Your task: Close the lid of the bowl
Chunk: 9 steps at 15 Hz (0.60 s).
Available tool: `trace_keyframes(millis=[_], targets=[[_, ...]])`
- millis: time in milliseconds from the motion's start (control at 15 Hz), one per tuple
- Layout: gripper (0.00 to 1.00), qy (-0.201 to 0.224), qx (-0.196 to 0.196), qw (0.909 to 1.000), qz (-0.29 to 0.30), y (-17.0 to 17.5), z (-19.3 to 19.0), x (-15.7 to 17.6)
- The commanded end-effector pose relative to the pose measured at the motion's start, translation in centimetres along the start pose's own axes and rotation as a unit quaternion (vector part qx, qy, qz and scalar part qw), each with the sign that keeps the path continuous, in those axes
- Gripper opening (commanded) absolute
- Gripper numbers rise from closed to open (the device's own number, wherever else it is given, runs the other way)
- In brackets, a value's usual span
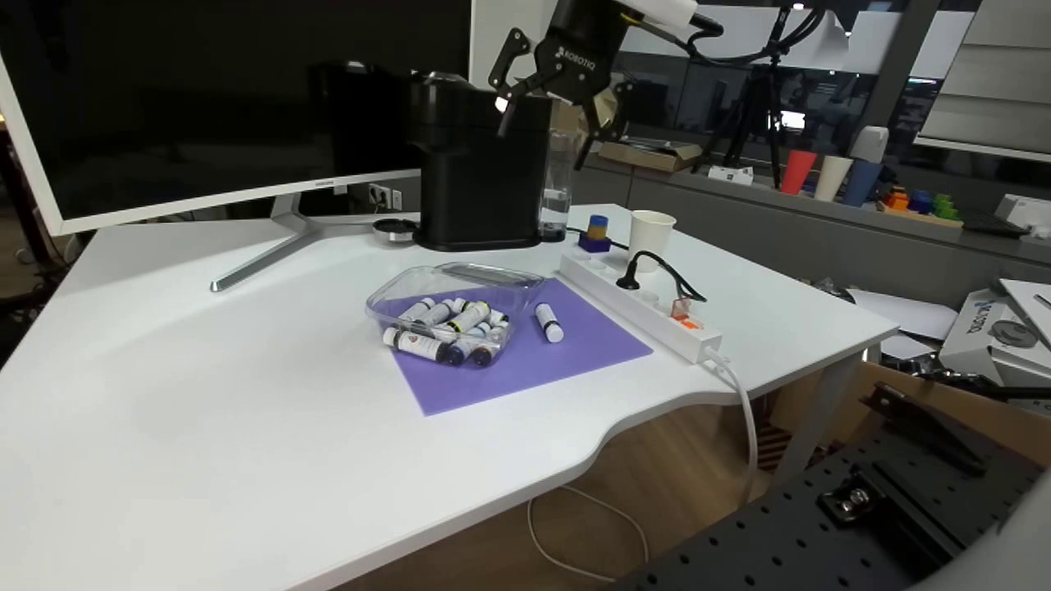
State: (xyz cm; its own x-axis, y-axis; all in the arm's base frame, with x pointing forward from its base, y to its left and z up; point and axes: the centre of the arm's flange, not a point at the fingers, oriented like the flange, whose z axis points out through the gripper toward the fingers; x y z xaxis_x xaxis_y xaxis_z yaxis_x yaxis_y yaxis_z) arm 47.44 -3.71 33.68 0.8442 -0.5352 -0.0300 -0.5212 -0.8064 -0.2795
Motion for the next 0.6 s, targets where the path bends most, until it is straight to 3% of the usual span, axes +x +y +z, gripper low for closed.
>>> trace_keyframes(millis=[0,267,533], targets=[[1.0,0.003,0.001,0.9999,-0.014,-0.8,-0.4,-0.3],[1.0,0.023,0.008,0.9995,0.02,1.0,1.1,0.9],[1.0,0.01,0.026,0.9956,0.09,5.6,3.8,2.5]])
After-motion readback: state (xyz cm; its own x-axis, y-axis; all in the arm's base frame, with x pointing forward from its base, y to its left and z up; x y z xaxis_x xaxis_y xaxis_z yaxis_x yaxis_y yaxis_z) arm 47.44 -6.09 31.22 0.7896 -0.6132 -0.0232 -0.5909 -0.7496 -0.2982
